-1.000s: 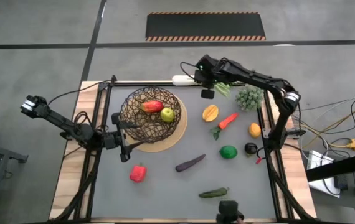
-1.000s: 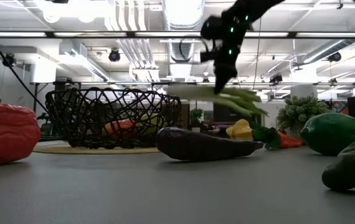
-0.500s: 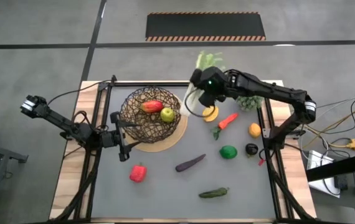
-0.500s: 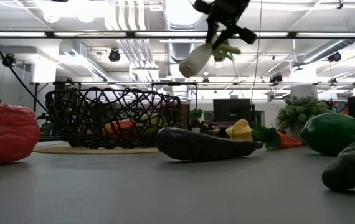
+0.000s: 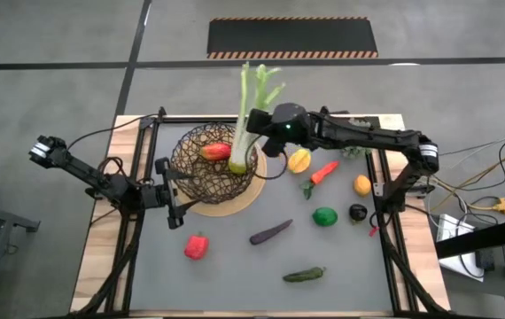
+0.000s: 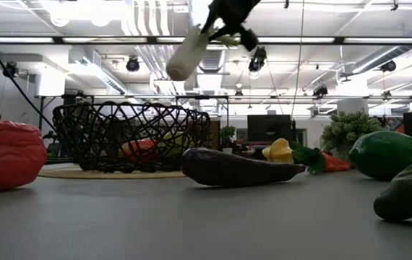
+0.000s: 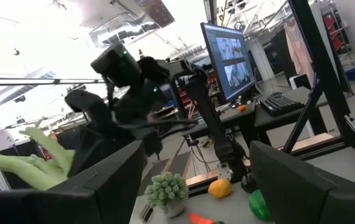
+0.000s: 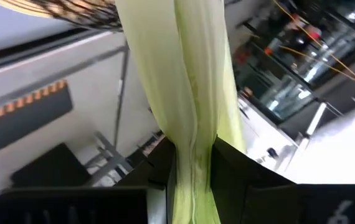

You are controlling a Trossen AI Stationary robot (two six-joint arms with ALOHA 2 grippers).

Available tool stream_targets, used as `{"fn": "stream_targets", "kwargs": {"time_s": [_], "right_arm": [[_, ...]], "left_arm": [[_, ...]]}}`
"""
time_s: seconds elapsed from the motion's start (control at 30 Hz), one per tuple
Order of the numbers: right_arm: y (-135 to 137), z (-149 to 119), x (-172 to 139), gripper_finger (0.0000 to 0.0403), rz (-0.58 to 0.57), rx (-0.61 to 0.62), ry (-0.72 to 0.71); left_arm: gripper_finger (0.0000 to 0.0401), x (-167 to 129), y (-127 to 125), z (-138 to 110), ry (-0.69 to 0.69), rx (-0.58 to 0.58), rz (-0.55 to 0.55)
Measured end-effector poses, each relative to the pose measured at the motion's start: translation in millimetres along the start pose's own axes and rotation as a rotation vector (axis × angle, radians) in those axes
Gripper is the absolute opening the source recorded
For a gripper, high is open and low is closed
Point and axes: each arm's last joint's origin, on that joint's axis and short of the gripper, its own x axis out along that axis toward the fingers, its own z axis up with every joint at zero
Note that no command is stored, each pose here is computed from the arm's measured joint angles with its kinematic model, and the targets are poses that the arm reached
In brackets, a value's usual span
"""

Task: Build produce basket
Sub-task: Put the green celery into the black wire basket

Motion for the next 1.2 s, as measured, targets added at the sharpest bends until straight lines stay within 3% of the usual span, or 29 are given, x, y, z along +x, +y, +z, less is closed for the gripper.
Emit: {"fn": "stream_targets", "kwargs": {"time_s": [0.57,0.93,1.2], "right_arm": [[17,29,104,0.0064,-0.175,-0.023,0.164],[30,37,119,0.0064,-0.111,-0.063,0.135],[44,44,120,0.0065,0.02,-0.111,0.06]], "left_arm": [[0.0272,-1,1,2,-0.024,-0.016,0.004],[0.0272,-1,0,1,-0.021,-0.014,0.002],[0.0272,-1,0,1,-0.019,-0.013,0.0]]}}
